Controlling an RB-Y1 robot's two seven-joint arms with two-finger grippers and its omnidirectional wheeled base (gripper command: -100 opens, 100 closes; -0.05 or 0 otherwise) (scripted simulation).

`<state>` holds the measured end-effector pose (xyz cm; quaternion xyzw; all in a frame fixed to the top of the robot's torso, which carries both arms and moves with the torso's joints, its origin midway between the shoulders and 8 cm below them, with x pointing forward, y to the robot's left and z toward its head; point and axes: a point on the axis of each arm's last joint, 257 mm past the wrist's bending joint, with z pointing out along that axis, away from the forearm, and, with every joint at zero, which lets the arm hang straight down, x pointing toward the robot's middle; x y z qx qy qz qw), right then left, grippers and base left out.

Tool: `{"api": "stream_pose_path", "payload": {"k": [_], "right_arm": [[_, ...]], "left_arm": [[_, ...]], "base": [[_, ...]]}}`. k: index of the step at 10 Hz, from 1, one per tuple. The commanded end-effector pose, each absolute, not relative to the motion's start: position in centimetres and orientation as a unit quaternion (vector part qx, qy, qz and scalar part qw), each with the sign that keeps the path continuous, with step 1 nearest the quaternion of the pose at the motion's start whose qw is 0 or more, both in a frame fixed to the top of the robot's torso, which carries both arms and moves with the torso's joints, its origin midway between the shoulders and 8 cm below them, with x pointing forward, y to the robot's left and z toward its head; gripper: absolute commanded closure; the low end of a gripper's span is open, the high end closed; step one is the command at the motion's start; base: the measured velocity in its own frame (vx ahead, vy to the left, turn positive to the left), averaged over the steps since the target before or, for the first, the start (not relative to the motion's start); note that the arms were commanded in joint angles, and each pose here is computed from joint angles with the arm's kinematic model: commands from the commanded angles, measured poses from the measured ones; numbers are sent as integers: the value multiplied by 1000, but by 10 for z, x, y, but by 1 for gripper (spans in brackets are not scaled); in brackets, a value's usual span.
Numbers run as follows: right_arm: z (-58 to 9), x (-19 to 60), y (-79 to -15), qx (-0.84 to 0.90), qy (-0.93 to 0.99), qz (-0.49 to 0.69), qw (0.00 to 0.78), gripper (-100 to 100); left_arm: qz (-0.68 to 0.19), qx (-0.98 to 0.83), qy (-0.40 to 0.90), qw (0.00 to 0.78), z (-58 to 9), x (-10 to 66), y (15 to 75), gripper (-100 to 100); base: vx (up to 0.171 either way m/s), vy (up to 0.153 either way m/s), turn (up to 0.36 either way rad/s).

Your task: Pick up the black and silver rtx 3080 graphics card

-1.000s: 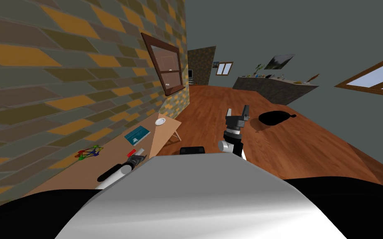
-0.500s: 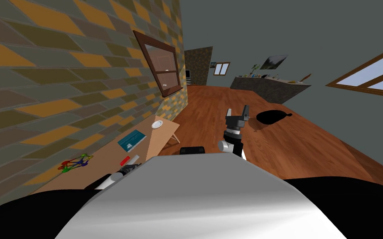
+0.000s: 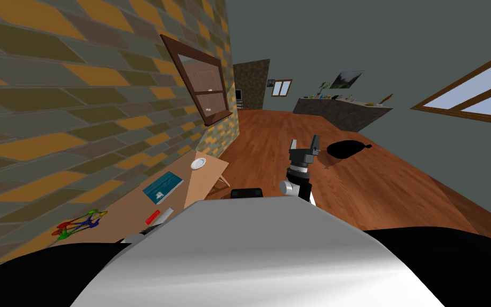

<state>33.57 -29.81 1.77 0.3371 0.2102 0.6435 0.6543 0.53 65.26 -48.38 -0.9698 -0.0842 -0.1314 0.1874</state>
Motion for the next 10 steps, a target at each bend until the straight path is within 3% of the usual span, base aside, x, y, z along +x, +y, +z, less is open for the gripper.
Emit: {"api": "stream_pose_path", "payload": {"k": [1, 10], "right_arm": [[18, 336, -298, 337, 210, 643, 654, 0], [18, 336, -298, 337, 210, 643, 654, 0]], "left_arm": [[-121, -971, -96, 183, -490, -8, 654, -100], [-61, -949, -274, 140, -497, -118, 657, -100]], "base": [[29, -2, -3], [73, 14, -44]]}}
